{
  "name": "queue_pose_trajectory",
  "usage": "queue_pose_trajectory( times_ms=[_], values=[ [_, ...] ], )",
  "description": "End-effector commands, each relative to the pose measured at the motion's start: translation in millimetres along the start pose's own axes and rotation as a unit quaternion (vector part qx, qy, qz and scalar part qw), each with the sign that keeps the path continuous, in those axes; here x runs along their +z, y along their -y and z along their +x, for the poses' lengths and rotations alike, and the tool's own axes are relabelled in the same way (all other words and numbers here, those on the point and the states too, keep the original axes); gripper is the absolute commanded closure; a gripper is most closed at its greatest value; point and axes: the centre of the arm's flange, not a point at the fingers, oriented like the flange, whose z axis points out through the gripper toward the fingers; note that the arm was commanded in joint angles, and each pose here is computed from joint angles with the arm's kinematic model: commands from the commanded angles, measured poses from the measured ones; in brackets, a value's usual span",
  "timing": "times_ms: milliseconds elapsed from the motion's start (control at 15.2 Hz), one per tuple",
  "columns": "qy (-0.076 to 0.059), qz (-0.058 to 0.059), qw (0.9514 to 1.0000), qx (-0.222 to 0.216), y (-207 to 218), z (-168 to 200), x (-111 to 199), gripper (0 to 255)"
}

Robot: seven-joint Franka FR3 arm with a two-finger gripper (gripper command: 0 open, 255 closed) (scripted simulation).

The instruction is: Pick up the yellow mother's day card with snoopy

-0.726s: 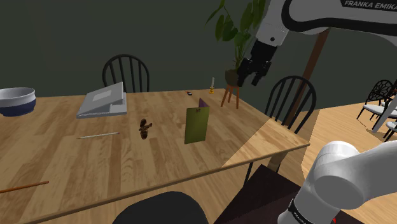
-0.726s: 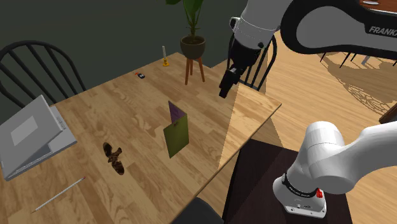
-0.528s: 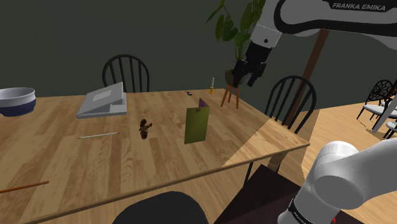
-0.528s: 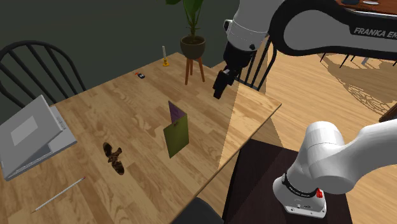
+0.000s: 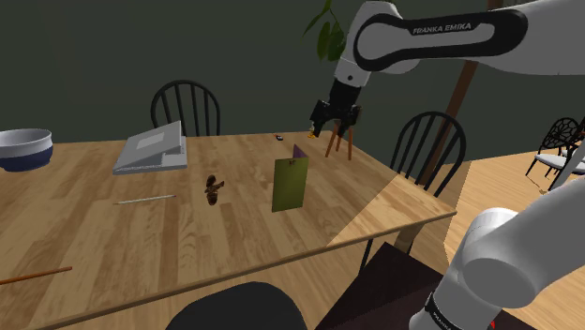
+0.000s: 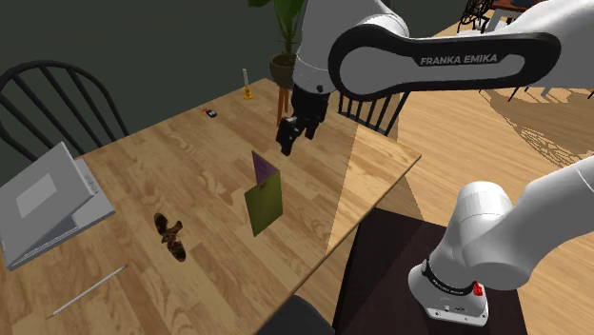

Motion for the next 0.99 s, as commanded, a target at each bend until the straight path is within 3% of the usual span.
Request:
queue_pose_trajectory(
  times_ms=[0,528,924],
  values=[
    [0.003,0.003,0.9999,0.013,1.1,19.2,20.2,0],
    [0.018,0.016,0.9977,0.063,11.2,97.3,93.4,0],
    [0.018,0.016,0.9977,0.063,7.9,91.9,124.5,0]
  ],
)
